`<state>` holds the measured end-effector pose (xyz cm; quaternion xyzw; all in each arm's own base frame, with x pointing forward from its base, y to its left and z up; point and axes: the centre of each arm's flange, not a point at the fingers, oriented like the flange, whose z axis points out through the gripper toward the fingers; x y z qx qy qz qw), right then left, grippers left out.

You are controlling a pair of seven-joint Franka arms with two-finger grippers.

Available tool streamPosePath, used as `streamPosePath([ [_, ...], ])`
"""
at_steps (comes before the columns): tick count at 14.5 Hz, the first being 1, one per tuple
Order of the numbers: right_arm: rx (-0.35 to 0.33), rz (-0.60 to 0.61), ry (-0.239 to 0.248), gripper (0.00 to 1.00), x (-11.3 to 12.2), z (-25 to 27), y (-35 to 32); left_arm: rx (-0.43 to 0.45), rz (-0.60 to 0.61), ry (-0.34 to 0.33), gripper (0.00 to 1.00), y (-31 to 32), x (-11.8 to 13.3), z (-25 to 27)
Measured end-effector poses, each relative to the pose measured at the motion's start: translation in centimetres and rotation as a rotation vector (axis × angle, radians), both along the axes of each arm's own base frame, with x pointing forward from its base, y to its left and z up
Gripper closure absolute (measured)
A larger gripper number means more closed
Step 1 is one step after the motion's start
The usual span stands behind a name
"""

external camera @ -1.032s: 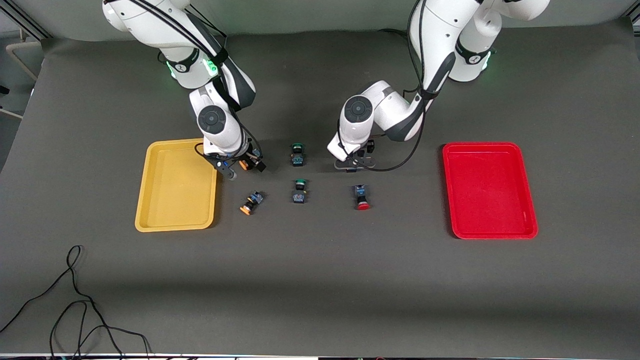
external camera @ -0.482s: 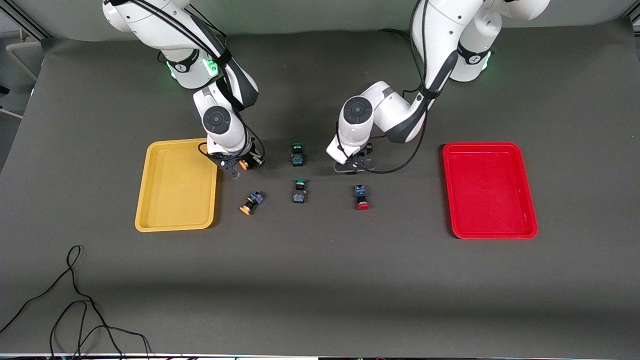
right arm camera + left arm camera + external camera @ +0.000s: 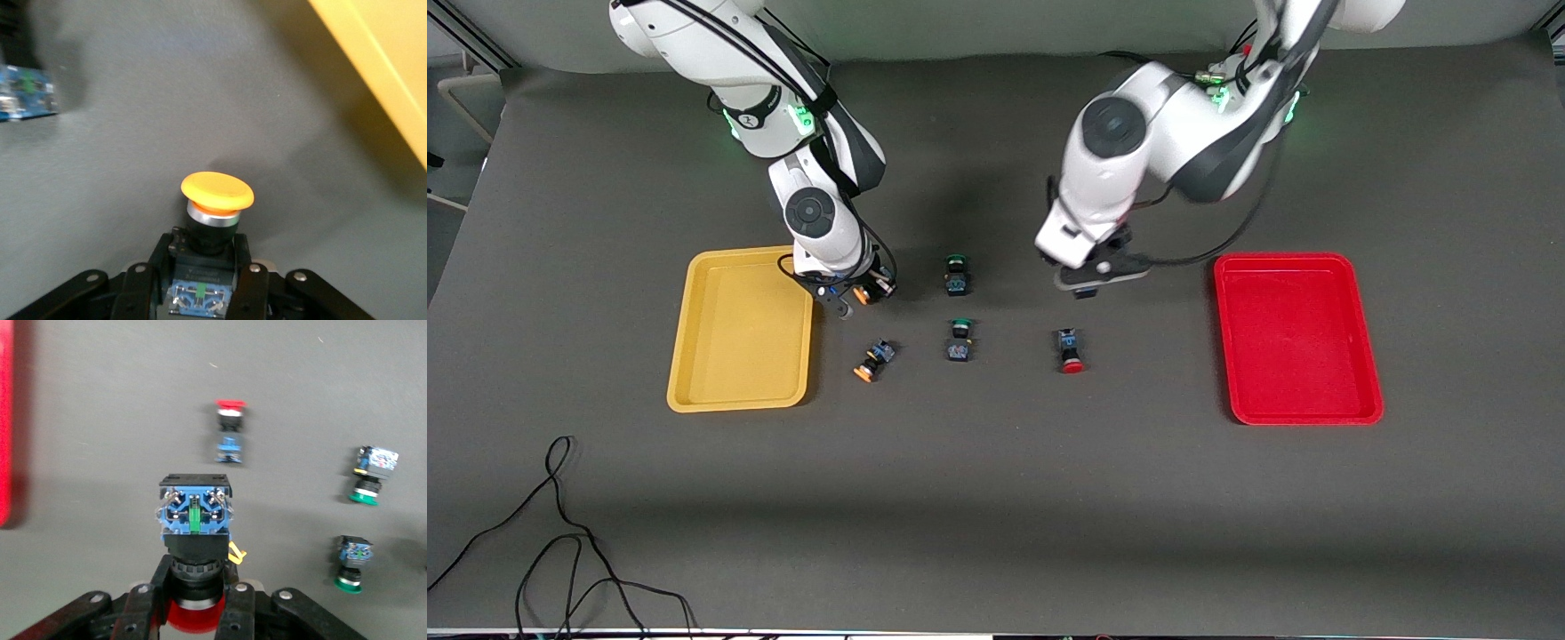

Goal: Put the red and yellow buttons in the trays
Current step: 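Place the orange button in the yellow tray while the left gripper fills the red tray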

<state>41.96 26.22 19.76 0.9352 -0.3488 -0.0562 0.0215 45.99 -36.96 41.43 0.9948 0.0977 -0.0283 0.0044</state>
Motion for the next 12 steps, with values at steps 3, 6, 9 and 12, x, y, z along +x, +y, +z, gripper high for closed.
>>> streamPosePath([
  [3, -0.002, -0.040, 0.002, 0.59, 2.6, 7.2, -1.7, 0.032, 0.004, 0.080, 0.67, 10.1, 4.4, 0.8],
  [6, 0.016, -0.053, 0.021, 0.59, 5.4, 16.4, -6.6, 0.014, 0.014, 0.143, 0.67, 23.1, 8.3, -0.1],
  [9, 0.063, -0.021, 0.037, 0.59, 7.2, 22.1, -14.0, -0.020, -0.008, 0.136, 0.67, 31.3, 9.3, -3.3],
  [12, 0.098, -0.005, 0.062, 0.59, 7.1, 22.1, -20.0, -0.030, -0.037, 0.089, 0.67, 32.7, 9.2, -10.4],
])
